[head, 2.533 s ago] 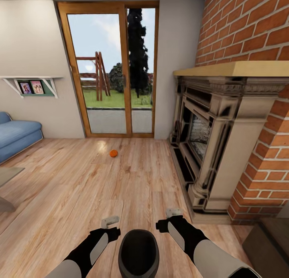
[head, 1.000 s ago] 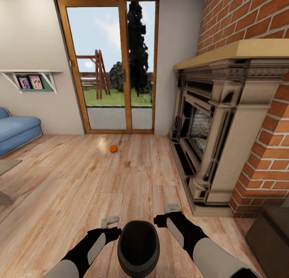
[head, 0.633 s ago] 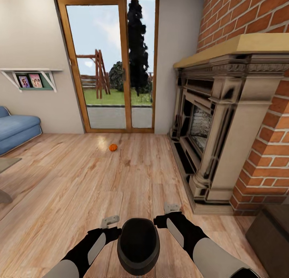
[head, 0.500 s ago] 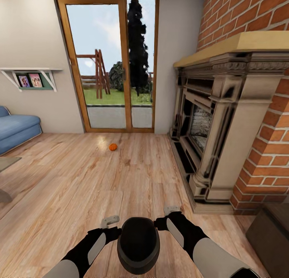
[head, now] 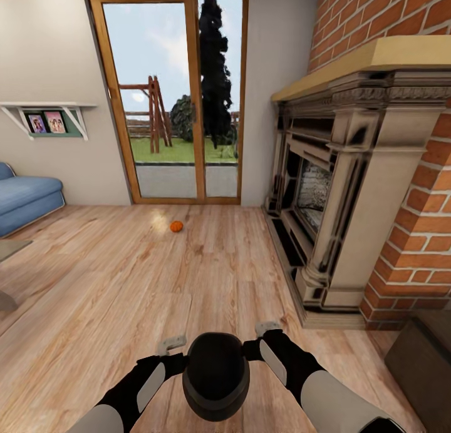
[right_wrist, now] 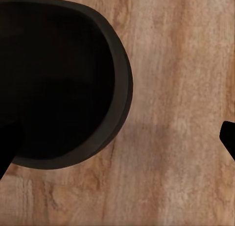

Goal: Place each of the two pumpkins and all three candles from the living room inside a cabinet in the living room (use any cabinet), then make sure every cabinet is closed, and position the cauldron so it is next to a table in the living room.

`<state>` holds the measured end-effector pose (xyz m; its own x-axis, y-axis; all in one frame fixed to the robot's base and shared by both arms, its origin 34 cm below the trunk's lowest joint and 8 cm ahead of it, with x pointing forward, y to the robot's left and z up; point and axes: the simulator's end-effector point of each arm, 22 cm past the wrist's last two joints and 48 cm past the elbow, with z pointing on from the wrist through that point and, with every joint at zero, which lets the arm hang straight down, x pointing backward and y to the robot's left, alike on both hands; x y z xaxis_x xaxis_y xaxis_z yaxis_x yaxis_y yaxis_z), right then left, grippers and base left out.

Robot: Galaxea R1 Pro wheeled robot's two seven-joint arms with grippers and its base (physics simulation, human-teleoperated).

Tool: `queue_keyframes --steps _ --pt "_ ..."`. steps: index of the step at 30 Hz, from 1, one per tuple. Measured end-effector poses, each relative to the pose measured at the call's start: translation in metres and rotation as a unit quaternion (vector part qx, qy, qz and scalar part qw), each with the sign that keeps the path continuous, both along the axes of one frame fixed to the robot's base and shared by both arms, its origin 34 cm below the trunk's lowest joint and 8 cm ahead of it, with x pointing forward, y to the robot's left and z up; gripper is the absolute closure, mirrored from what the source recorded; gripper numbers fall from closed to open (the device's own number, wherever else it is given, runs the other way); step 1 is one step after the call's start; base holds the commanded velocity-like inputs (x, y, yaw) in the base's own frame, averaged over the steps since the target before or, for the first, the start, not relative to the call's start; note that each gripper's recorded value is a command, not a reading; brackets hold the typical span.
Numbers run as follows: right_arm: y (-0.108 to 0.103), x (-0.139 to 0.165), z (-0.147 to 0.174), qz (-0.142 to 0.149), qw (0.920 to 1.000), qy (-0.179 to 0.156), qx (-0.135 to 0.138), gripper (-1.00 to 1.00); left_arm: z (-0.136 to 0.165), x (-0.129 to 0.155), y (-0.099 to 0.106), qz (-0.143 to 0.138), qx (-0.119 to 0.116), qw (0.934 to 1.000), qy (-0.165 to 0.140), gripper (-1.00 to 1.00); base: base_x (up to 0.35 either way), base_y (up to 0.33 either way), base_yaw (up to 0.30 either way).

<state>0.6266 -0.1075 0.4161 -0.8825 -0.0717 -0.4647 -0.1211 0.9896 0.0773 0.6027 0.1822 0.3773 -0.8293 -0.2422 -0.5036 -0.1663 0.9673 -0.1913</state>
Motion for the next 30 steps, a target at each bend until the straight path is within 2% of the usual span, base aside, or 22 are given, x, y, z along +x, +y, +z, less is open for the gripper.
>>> queue_keyframes --steps 24,30 --pt "-0.001 -0.013 -0.053 0.0 1.0 -0.001 0.0 -1.0 -0.053 -0.013 -0.002 0.0 -0.001 1.0 -0.001 -1.0 0.0 0.0 0.0" --pt "-0.001 -0.013 -0.053 0.0 1.0 -0.001 0.0 -1.0 -0.053 -0.013 -0.005 -0.001 -0.003 1.0 -0.002 -1.0 0.0 0.0 0.0"
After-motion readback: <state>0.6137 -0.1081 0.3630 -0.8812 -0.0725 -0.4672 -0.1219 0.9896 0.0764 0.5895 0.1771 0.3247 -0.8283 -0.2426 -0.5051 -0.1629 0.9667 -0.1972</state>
